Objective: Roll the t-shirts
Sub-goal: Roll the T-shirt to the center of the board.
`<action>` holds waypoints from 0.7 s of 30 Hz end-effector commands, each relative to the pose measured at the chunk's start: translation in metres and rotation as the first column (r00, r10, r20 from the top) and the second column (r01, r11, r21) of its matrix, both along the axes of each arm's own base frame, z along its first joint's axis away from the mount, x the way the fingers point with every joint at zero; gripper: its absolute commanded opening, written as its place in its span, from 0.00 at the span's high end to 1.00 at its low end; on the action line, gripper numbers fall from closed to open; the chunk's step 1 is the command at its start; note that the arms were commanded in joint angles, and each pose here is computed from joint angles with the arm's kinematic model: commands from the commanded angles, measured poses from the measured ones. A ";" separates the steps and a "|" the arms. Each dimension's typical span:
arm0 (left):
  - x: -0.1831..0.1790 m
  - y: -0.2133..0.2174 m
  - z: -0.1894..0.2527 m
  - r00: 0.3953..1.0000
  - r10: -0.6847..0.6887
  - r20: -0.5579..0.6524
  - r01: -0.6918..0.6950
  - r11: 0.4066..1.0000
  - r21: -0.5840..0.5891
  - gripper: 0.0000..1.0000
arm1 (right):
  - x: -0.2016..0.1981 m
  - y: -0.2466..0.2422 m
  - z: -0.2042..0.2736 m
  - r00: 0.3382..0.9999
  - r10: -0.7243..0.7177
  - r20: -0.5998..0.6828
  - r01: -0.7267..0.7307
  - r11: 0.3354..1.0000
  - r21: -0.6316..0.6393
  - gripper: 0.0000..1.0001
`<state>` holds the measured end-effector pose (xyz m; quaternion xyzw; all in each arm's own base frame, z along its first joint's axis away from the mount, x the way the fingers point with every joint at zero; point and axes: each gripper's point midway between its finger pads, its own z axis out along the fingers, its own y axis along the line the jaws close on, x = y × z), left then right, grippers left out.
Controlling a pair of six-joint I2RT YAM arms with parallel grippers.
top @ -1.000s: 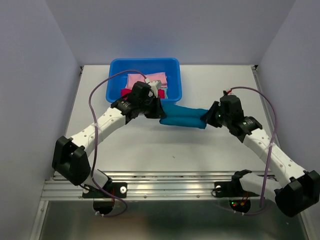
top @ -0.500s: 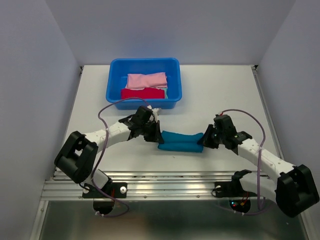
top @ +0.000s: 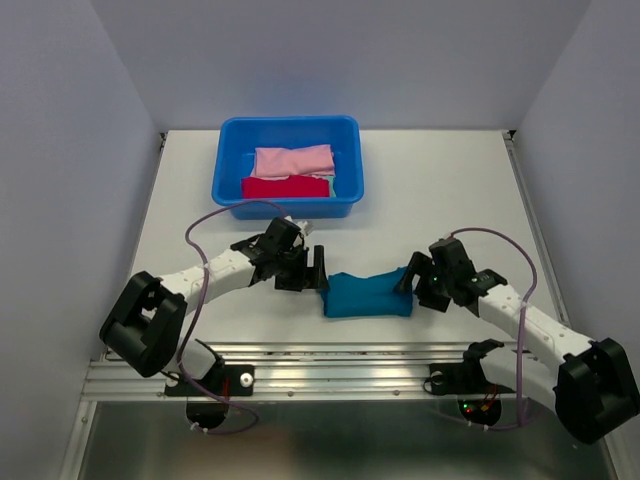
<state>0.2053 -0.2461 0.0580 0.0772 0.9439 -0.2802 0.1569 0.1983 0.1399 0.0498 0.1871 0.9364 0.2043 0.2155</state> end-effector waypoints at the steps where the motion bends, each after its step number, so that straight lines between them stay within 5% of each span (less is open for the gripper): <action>1: 0.009 0.001 0.011 0.999 0.030 0.044 -0.030 1.000 0.001 0.15 | 0.013 -0.008 0.009 0.999 -0.043 0.023 0.044 0.998 -0.050 0.15; 5: 0.007 -0.002 0.017 0.998 0.033 0.049 -0.031 0.999 -0.030 0.22 | 0.020 -0.017 0.013 0.997 -0.057 0.053 0.063 0.992 -0.105 0.16; 14: 0.010 -0.010 0.030 0.995 0.058 0.078 -0.049 0.992 -0.114 0.22 | 0.032 -0.006 0.025 0.994 -0.008 0.106 0.016 0.997 -0.074 0.42; 21: 0.006 -0.028 0.036 0.998 0.021 0.055 -0.009 0.976 -0.216 0.28 | 0.049 0.000 0.021 0.993 0.006 0.116 0.004 0.996 -0.085 0.53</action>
